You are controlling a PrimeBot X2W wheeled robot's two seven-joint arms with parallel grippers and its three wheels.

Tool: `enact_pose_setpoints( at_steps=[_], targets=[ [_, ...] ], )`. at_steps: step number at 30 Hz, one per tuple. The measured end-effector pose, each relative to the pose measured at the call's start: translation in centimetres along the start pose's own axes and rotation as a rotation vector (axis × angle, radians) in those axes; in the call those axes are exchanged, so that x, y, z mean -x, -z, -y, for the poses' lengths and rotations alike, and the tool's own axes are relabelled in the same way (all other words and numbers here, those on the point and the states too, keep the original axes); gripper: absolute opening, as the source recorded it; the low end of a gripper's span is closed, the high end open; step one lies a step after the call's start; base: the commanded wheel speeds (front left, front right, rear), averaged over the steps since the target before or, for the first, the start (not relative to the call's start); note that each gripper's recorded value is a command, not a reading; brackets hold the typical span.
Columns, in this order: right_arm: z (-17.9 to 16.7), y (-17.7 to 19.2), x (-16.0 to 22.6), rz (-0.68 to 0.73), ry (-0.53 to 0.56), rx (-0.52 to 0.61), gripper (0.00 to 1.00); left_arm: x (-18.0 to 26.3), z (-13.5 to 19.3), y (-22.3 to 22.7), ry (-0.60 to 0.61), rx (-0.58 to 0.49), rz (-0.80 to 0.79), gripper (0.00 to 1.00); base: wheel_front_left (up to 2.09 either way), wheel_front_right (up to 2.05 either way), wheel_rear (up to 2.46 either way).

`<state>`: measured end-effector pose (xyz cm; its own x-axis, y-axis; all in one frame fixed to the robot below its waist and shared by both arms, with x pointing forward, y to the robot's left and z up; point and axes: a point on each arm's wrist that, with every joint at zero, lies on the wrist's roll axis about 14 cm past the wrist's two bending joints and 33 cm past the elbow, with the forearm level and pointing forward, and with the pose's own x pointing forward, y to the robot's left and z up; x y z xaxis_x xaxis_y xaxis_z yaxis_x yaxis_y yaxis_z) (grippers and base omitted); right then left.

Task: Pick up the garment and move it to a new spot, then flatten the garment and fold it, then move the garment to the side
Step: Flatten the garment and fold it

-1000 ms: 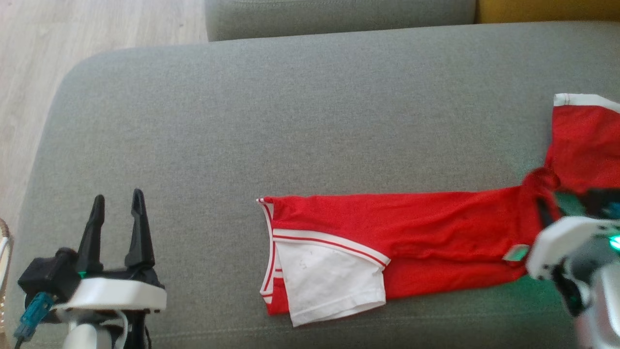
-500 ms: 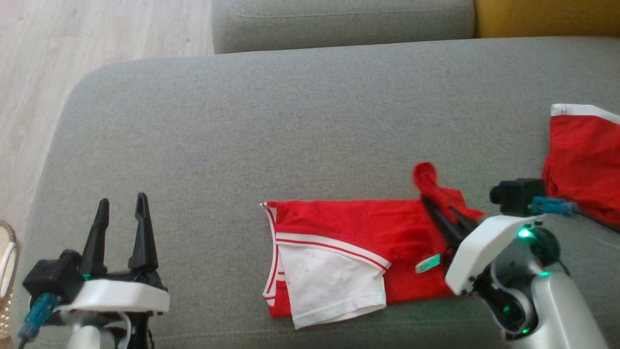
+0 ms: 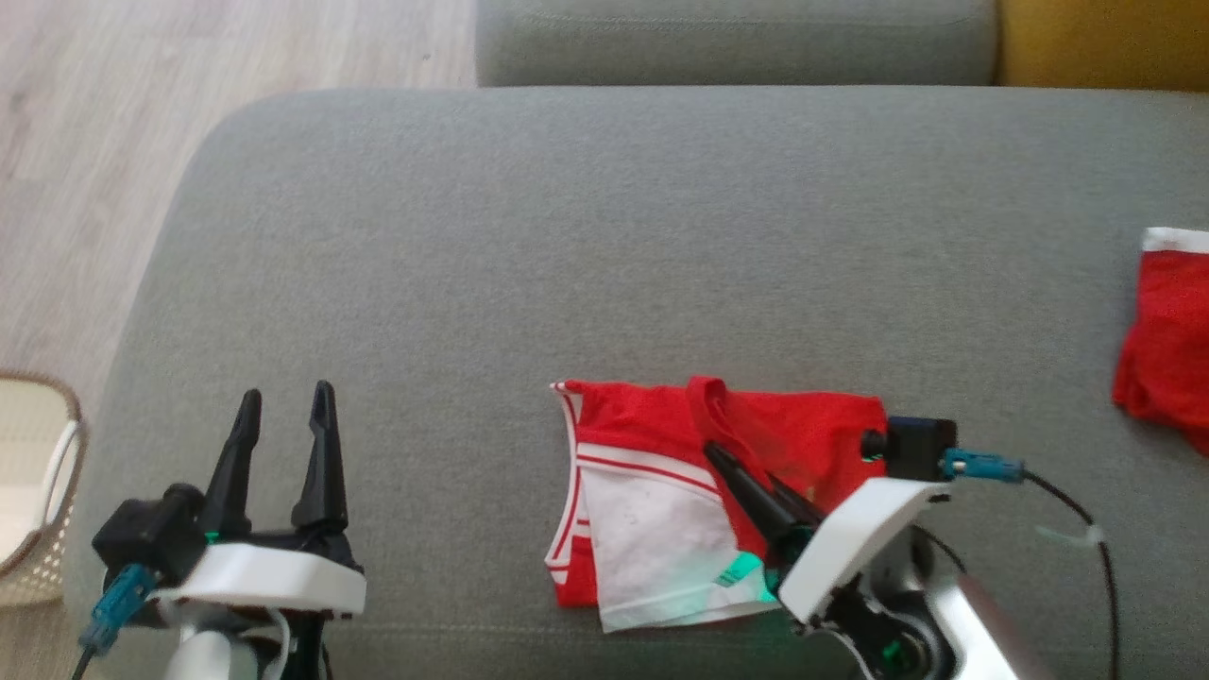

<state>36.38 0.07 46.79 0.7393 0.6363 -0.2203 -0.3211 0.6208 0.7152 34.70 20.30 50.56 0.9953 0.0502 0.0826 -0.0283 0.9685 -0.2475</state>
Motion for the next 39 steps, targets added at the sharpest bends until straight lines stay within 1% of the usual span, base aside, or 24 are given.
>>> enact_pose_setpoints(
  at_steps=[4,10,18,19,20,22,26,29,35,39],
  targets=[
    [-0.4,1.1,-1.9,-0.015,-0.025,-0.053,0.0,0.2,-0.4,0.5,-0.014,0.001,-0.017,1.0,0.0,0.0,0.0],
    [0.1,2.6,-4.4,-0.053,-0.017,-0.081,0.0,0.3,-1.3,0.8,-0.049,0.006,-0.028,1.0,0.0,0.0,0.0],
    [0.2,4.5,-6.2,-0.109,-0.014,-0.104,0.0,0.2,-2.2,0.9,-0.077,-0.002,-0.033,1.0,0.0,0.0,0.0],
    [0.2,4.7,-6.3,-0.112,-0.012,-0.108,0.32,0.2,-2.3,0.9,-0.078,-0.002,-0.035,1.0,0.0,0.0,0.0],
    [0.2,4.8,-6.4,-0.116,-0.011,-0.113,1.0,0.2,-2.3,1.0,-0.079,-0.002,-0.037,1.0,0.0,0.0,0.0],
    [0.1,5.2,-6.5,-0.127,-0.009,-0.119,1.0,0.2,-2.3,1.0,-0.079,-0.001,-0.039,1.0,0.0,0.0,0.0],
    [0.1,5.1,-6.6,-0.114,-0.011,-0.073,1.0,0.2,-2.0,1.3,-0.071,-0.001,-0.047,1.0,0.0,0.0,0.0],
    [0.0,3.8,-6.9,-0.074,-0.011,-0.055,1.0,0.2,-1.4,1.7,-0.051,-0.013,-0.06,1.0,0.0,0.0,0.0],
    [-0.3,1.3,-6.7,-0.007,-0.012,-0.009,1.0,-0.1,-0.8,1.1,-0.029,-0.008,-0.038,1.0,0.0,0.0,0.0],
    [0.0,-1.7,-6.1,0.076,0.004,0.075,1.0,-0.3,-0.1,0.8,-0.007,-0.003,-0.028,1.0,0.0,0.0,0.0]
  ],
)
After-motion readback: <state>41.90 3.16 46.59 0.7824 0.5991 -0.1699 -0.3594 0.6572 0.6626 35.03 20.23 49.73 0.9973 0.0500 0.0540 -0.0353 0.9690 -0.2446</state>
